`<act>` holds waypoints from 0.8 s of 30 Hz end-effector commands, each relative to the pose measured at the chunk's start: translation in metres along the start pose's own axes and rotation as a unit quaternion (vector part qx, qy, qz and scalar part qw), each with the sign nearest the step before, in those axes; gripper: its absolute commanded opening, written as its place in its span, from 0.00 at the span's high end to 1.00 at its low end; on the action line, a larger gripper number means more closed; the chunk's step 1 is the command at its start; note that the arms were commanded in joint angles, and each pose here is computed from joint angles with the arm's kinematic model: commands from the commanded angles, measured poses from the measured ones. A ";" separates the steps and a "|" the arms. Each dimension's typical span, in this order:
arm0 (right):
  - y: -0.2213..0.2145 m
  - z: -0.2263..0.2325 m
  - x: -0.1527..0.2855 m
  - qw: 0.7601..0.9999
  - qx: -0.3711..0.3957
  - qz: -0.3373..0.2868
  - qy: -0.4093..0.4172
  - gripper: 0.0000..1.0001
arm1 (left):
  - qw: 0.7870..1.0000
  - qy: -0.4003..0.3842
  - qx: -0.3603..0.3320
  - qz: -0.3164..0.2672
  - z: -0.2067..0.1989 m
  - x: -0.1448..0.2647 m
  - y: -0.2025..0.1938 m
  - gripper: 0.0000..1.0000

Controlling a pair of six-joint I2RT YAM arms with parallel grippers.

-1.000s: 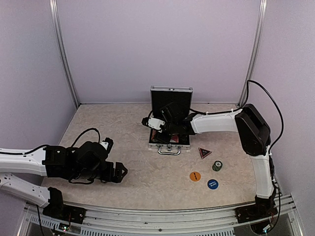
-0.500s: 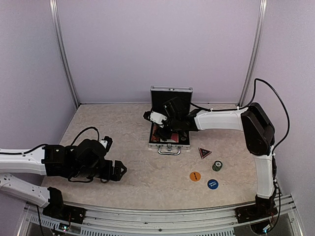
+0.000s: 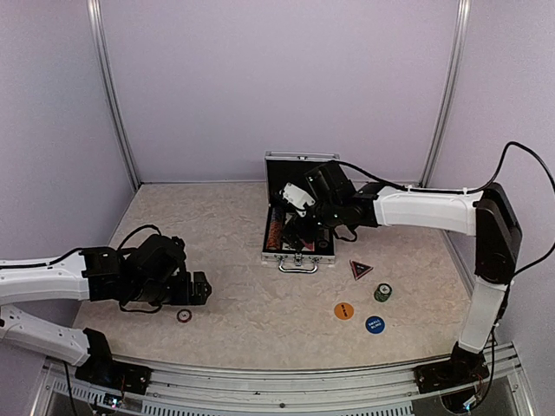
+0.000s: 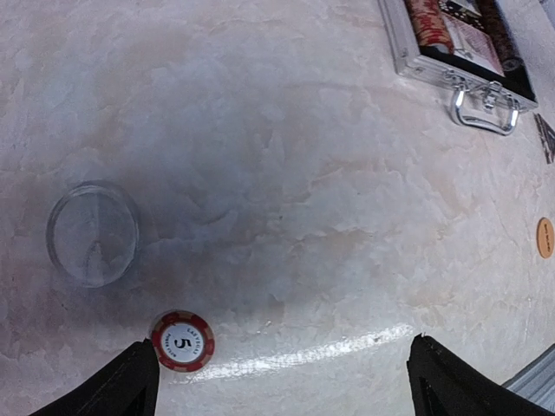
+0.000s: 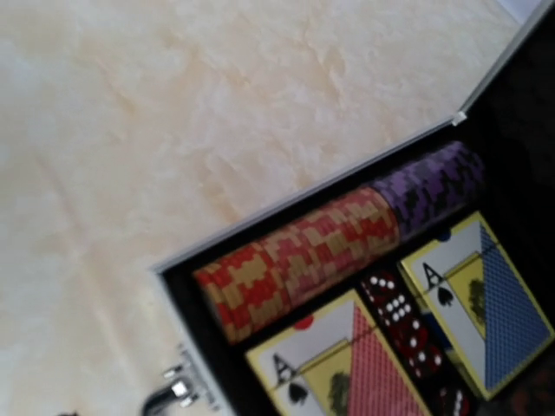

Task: Pack up texas hold em set

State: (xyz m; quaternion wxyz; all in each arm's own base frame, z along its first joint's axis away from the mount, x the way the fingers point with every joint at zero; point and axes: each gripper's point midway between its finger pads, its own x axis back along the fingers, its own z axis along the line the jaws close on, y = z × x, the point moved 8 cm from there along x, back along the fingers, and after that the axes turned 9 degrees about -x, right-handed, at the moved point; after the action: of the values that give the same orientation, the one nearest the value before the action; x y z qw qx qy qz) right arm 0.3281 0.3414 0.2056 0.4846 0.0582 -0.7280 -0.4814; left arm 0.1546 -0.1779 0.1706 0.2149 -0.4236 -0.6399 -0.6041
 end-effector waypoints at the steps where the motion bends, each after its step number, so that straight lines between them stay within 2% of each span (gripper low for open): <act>1: 0.004 0.003 0.037 0.997 -0.070 0.019 -0.010 0.00 | 0.999 0.022 0.018 0.038 0.014 -0.009 0.001 0.01; 9: 0.003 0.009 0.054 0.985 -0.167 0.034 0.014 0.00 | 0.992 0.041 0.064 0.105 0.029 -0.028 -0.001 0.01; 13: 0.005 0.011 0.049 0.982 -0.185 0.033 0.029 0.00 | 0.988 0.059 0.062 0.129 0.028 -0.031 0.000 0.01; 18: 0.022 0.004 0.037 0.988 -0.152 -0.014 0.003 0.00 | 0.988 0.079 0.053 0.123 0.031 -0.043 -0.003 0.01; 22: 0.017 0.001 0.036 0.982 -0.179 -0.055 -0.012 0.00 | 0.987 0.080 0.073 0.119 0.035 -0.043 -0.015 0.01; 24: 0.013 0.004 0.035 0.978 -0.197 -0.067 0.007 0.01 | 0.987 0.077 0.085 0.113 0.038 -0.041 -0.022 0.02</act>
State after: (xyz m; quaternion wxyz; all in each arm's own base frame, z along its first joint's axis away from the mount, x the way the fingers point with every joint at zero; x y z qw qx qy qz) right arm 0.3121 0.3297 0.2363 0.4772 -0.0095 -0.6367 -0.6056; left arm 0.1771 -0.1574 0.1239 0.3632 -0.4398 -0.5995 -0.5615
